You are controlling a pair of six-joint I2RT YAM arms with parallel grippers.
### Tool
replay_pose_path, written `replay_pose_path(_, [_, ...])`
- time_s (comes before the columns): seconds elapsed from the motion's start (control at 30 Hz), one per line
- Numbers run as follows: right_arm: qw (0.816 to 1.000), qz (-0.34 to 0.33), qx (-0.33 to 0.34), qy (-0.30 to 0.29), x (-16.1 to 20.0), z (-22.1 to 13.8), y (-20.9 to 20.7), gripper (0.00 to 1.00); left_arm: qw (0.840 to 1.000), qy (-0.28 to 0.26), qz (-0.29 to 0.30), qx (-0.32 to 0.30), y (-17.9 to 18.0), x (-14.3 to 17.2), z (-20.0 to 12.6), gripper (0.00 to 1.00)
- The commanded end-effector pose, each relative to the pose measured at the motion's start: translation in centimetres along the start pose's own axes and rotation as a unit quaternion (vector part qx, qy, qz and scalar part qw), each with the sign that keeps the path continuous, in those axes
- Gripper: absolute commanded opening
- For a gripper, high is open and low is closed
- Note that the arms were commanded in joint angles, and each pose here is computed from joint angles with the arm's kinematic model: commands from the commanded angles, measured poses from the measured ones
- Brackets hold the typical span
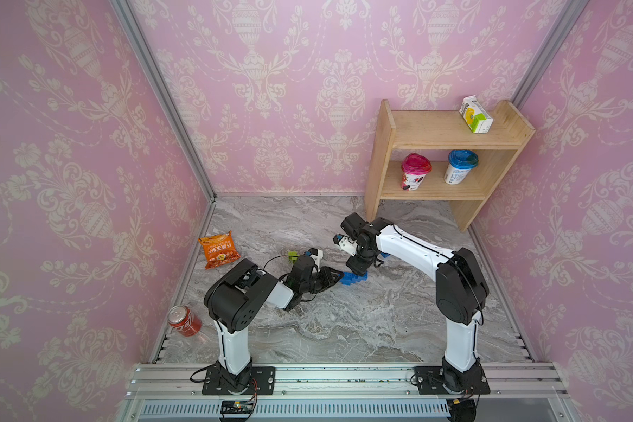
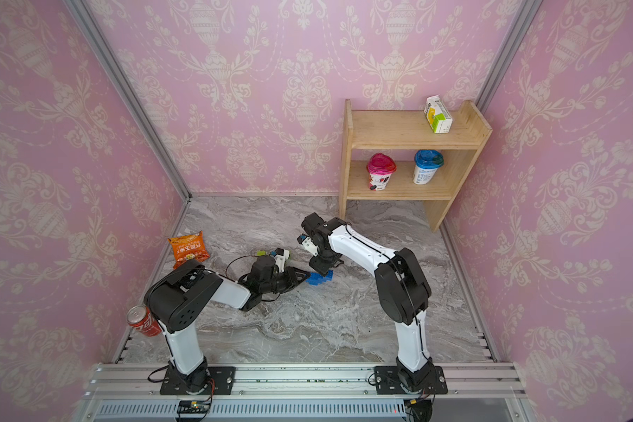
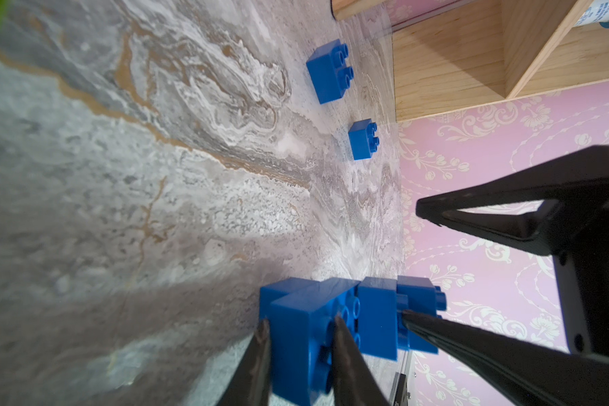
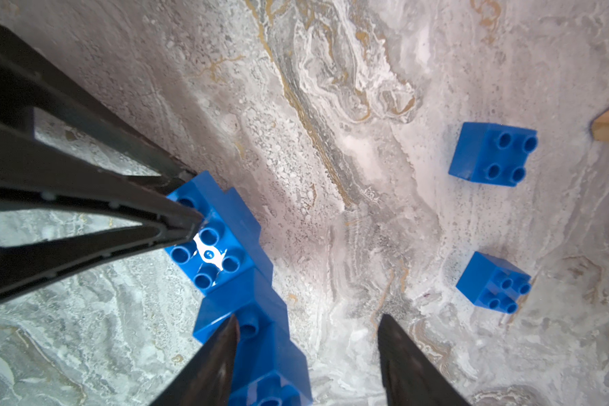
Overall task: Assemble the letter v with lego
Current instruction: Assemble the lego brick with the lego brick, then pick up the lego brick from the center of the board.
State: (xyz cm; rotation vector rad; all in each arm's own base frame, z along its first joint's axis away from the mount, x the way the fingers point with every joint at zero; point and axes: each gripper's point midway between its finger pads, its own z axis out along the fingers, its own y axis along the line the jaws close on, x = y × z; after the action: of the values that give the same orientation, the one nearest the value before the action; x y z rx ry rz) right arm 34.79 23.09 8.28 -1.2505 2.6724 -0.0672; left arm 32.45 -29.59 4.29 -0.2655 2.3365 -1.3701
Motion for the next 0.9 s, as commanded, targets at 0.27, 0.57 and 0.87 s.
replay_pose_path(0.27, [0.999, -0.002, -0.019, 0.047, 0.8, 3.6, 1.7, 0.65, 0.998, 0.020, -0.021, -0.056, 3.3, 1.5, 0.1, 0.19])
replay_pose_path(0.57, [0.996, 0.065, 0.026, -0.049, -2.3, -1.8, -1.5, 0.74, 0.998, 0.017, -0.021, -0.056, 3.2, 1.4, 0.1, 0.19])
replay_pose_path(0.87, [0.993, 0.096, 0.042, -0.053, -3.0, -1.2, -7.4, 0.78, 0.998, 0.014, -0.019, -0.054, 3.1, 1.4, -0.1, 0.19])
